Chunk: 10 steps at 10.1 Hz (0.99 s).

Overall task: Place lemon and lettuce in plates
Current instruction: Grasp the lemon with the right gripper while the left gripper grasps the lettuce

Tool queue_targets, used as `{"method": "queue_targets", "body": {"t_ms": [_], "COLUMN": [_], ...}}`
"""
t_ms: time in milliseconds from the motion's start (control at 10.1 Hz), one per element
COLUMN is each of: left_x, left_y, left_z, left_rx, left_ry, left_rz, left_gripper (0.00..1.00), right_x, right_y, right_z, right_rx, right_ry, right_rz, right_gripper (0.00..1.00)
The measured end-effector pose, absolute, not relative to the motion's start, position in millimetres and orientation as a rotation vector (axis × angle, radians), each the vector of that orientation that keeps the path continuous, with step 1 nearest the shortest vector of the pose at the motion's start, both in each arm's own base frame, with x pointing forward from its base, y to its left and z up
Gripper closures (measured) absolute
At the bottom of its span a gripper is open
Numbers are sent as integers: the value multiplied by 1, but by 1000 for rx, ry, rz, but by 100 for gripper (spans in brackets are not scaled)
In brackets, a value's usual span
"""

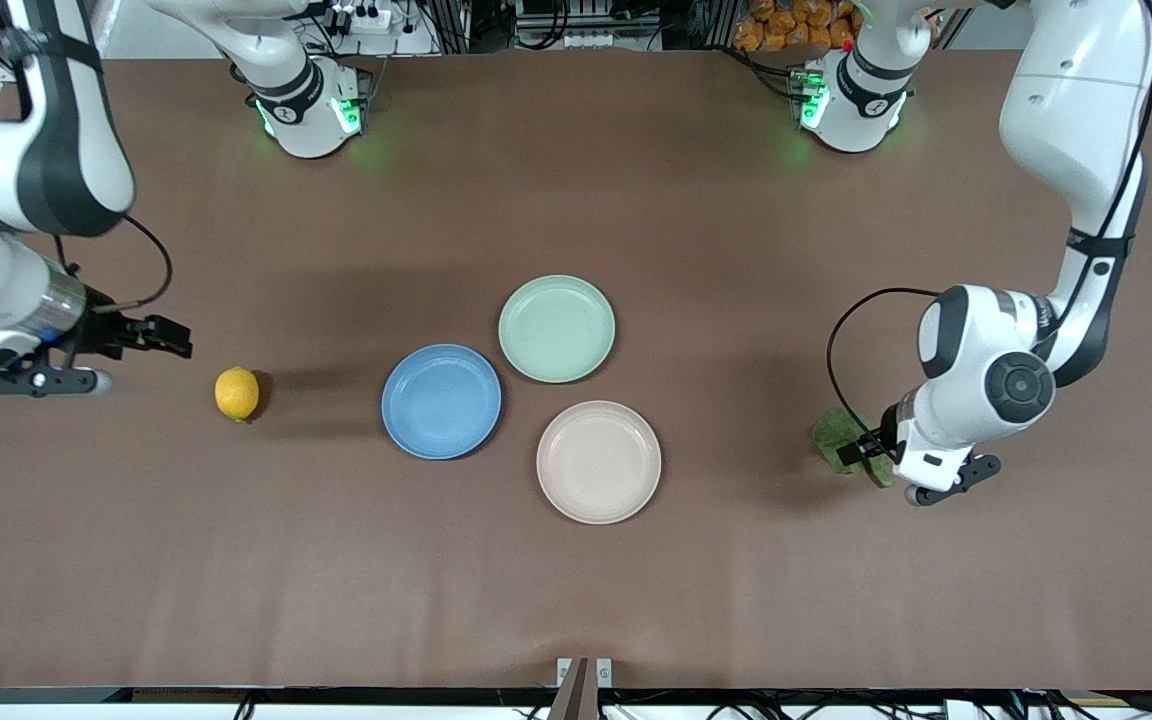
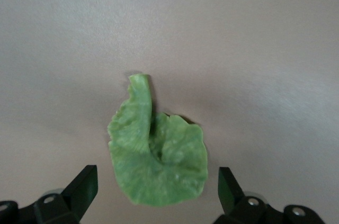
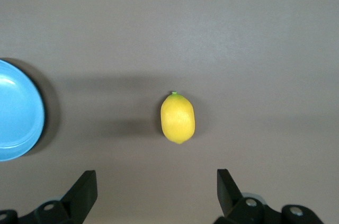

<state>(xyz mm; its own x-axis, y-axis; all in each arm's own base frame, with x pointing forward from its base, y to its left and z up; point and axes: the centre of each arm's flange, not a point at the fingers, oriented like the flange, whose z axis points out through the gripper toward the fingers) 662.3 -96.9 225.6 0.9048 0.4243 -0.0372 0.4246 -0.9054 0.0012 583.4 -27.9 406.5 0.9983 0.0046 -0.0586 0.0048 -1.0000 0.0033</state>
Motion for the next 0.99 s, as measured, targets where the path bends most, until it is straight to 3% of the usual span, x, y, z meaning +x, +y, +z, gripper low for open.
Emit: {"method": "queue_targets", "body": {"t_ms": [596,993], "left_x": [661,661], "left_y": [-94,-97], "left_z": [182,170], "left_rx": [3059,3057], "left_ry": [813,834], "left_rz": [-52,-25], "left_gripper": [0,1], "right_x": [576,570], "right_y": [-27,-35], "right_z": [285,243], "right_rx": [3134,3128], "right_ry": [13,29], "right_rz": [-61,-39], "right_gripper": [0,0]}}
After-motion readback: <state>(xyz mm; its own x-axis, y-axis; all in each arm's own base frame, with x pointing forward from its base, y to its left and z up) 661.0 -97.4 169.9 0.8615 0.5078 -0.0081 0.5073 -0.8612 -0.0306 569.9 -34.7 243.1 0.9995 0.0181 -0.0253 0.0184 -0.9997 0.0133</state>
